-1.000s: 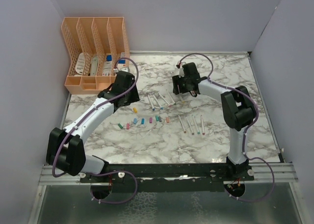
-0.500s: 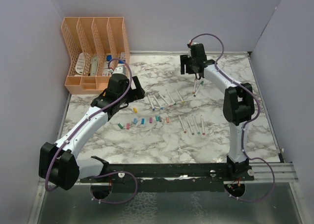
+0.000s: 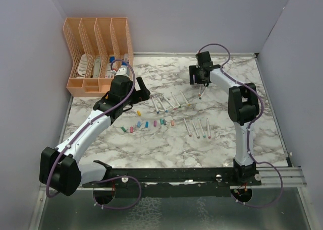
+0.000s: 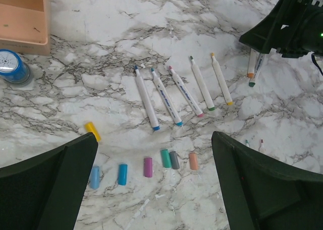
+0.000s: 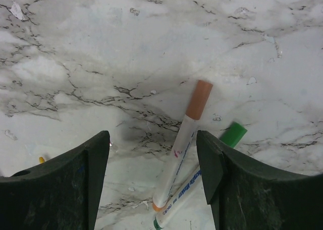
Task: Open the pen caps
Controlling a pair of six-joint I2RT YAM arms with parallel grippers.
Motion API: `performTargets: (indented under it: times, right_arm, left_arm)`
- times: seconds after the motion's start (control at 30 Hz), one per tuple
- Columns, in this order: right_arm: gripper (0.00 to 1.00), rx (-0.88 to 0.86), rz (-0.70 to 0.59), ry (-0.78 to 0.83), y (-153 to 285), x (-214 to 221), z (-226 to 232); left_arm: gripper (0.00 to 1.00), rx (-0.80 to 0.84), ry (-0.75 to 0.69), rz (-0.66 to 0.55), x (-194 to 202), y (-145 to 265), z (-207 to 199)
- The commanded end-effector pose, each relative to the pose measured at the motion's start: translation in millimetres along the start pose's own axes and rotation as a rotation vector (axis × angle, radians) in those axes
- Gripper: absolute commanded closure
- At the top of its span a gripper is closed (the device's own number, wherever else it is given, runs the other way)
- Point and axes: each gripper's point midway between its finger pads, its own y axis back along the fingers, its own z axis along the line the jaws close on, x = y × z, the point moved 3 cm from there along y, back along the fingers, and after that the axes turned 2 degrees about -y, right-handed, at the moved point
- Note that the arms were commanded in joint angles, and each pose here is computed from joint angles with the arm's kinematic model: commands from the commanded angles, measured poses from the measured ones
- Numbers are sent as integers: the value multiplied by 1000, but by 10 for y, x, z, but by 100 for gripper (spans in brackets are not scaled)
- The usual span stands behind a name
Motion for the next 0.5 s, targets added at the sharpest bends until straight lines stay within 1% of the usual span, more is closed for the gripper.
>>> performTargets:
  times: [0.0, 0.23, 0.37, 0.47]
  right_arm:
    - [32, 11, 48, -11, -76, 173, -47]
    - [33, 5, 76, -17, -109, 297, -59]
    - [36, -13, 95, -16, -122, 370, -40]
    - [41, -30, 112, -16, -128, 438, -22]
  left_arm:
    - [1, 41, 12, -19, -37, 26, -74]
    - [1, 42, 14, -17, -36, 20, -77]
    - [1, 41, 16, -15, -27, 13, -74]
    - [1, 43, 19, -17, -27, 14, -75]
